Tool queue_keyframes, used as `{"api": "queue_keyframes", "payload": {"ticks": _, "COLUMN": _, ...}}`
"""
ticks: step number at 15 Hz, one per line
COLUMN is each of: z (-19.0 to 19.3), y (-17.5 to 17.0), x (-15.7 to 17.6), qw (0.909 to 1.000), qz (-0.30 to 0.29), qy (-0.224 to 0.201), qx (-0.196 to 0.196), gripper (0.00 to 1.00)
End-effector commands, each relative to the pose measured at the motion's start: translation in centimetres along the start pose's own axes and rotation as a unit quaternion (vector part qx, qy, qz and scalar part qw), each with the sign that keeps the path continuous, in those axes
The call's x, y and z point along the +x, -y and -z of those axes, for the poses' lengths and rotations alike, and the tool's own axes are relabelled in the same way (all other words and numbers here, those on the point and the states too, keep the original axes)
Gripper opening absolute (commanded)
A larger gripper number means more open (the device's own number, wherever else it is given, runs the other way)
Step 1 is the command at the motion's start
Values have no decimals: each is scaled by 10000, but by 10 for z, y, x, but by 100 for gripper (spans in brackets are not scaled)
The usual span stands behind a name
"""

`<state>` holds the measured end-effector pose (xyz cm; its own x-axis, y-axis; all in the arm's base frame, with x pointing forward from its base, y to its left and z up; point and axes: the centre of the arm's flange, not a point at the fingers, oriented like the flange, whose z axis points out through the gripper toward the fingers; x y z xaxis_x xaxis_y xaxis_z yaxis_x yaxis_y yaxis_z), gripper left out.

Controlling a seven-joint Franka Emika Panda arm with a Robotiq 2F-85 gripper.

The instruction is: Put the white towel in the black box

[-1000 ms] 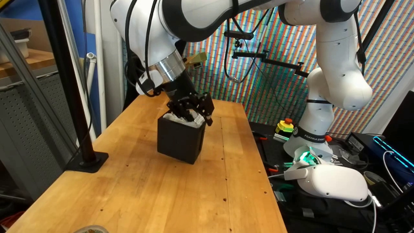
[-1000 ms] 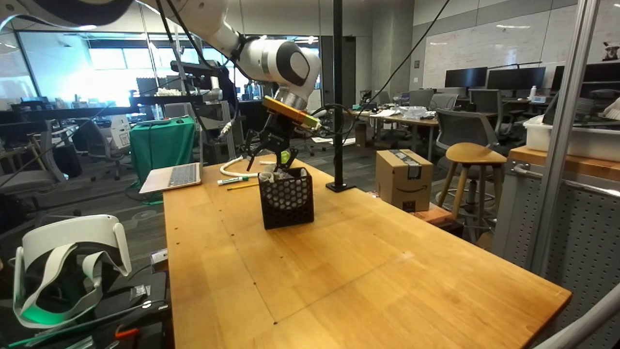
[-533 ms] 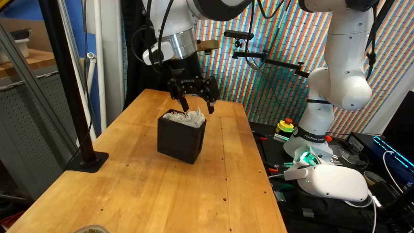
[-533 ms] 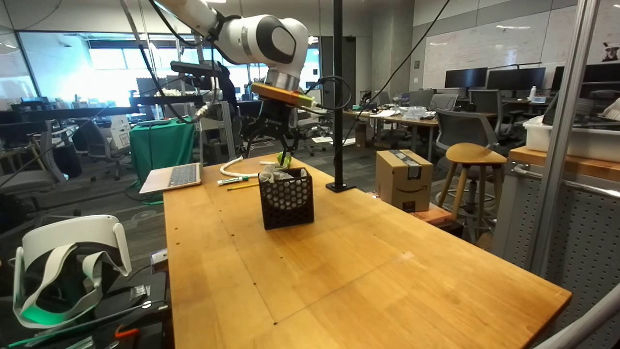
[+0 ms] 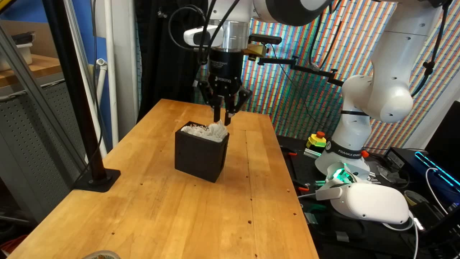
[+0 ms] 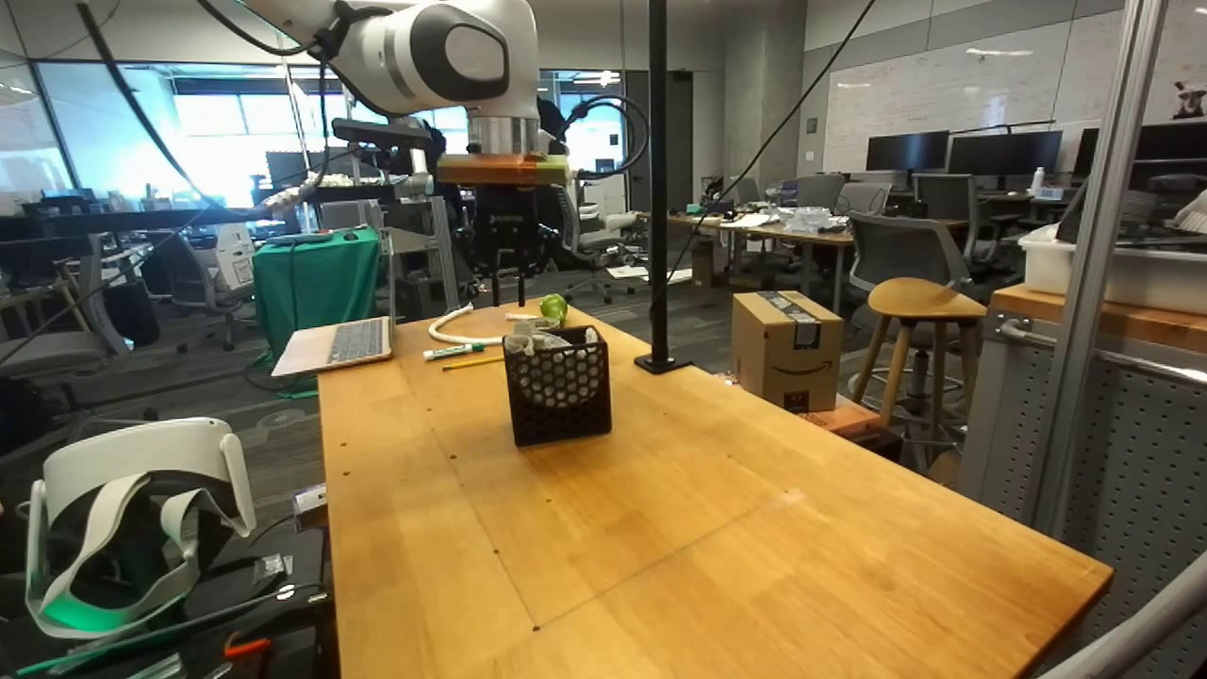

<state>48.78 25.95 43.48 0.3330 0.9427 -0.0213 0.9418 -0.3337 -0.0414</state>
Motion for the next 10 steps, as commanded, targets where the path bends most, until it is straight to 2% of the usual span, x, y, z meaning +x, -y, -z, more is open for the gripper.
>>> {"api": "queue_keyframes", "payload": {"ticks": 1, "z": -9, "y": 34, "x": -24, "qw": 9987, "qz": 6, "qy": -210, "qx": -472, "gripper": 5}}
{"api": "queue_keyframes", "payload": {"ticks": 4, "z": -18, "y": 47, "x": -25, "qw": 9962, "qz": -41, "qy": -432, "qx": -750, "gripper": 0}}
{"api": "queue_keyframes", "payload": {"ticks": 6, "z": -24, "y": 54, "x": -23, "qw": 9938, "qz": -55, "qy": -569, "qx": -952, "gripper": 4}}
{"api": "queue_keyframes", "payload": {"ticks": 10, "z": -34, "y": 62, "x": -16, "qw": 9904, "qz": -17, "qy": -644, "qx": -1222, "gripper": 5}}
